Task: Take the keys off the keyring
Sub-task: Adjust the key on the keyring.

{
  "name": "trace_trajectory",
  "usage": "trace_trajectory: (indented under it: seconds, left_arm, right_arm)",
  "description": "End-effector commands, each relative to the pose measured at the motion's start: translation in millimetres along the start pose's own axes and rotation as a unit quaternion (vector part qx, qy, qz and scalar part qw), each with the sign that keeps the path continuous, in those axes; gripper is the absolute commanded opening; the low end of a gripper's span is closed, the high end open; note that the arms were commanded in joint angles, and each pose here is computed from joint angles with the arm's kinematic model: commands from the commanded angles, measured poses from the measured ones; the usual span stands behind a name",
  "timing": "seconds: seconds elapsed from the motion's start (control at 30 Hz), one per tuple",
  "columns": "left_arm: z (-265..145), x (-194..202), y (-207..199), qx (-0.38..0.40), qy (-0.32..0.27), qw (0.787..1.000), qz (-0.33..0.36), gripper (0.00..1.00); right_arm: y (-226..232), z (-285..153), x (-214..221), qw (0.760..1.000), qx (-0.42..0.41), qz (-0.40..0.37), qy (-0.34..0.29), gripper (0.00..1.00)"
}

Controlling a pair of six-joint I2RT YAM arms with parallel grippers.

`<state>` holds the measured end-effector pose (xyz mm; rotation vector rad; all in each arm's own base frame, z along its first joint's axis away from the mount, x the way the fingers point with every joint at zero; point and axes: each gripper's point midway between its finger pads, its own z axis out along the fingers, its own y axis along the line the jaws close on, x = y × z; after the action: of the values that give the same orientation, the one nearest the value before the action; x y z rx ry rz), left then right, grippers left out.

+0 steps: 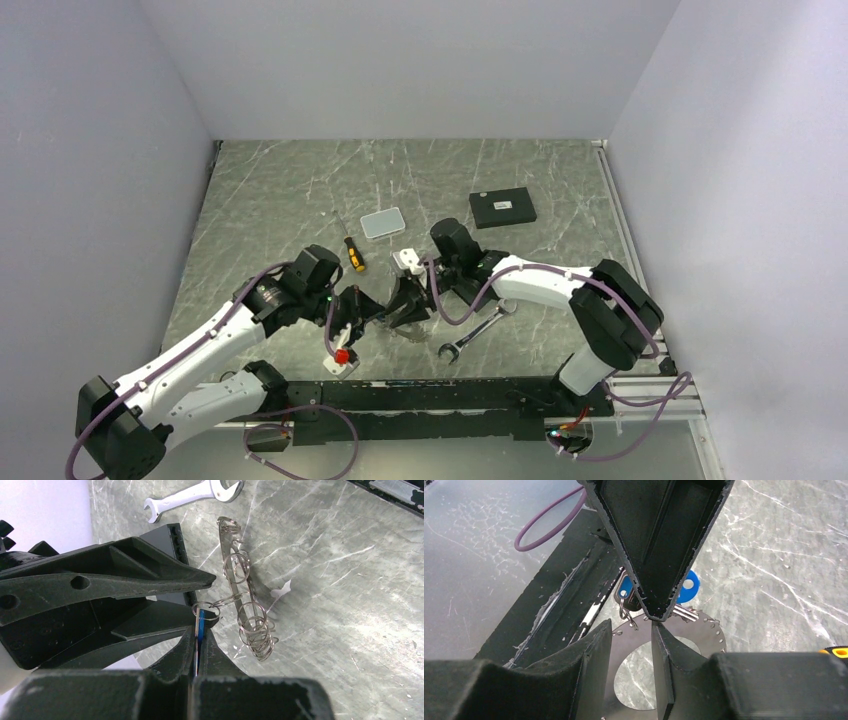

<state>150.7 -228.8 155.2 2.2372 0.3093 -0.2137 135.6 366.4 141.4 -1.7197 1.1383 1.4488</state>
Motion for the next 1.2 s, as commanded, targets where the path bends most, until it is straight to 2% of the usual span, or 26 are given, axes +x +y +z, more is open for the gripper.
trace_trajectory:
  seconds: [0.0,0.2,0.43,0.57,1.17]
  left_arm:
    - [-6.1,-18.6,13.9,-0.018,-0.034,0.998,0.04,0.0]
    - [-7.1,-18.3,15.5,-0.019,-0.032,0.998,0.04,0.0]
    - [-8.0,-18.4,14.9,-0.018,-0.03,0.999,0.037,0.0]
    - [-9.9,-19.1,12.7,-0.015,-0.028,0.999,0.03,0.0]
    - [-12.9,-18.0,-12.6,0.004,-0.005,1.0,-0.012,0.0]
  right_arm:
    - [-5.6,6.9,-10.4,0.999,-0.007,-0.04,-0.007,0.38]
    - [-6.3,8.4,-10.1,0.999,-0.006,-0.039,-0.005,0.32]
    - [-8.2,8.6,-9.7,0.999,0.001,-0.033,-0.005,0.17]
    - [-12.1,8.0,-11.0,1.0,0.015,-0.024,-0.006,0.0]
    - [-17.7,-11.7,-28.6,0.997,0.049,0.025,-0.053,0.0]
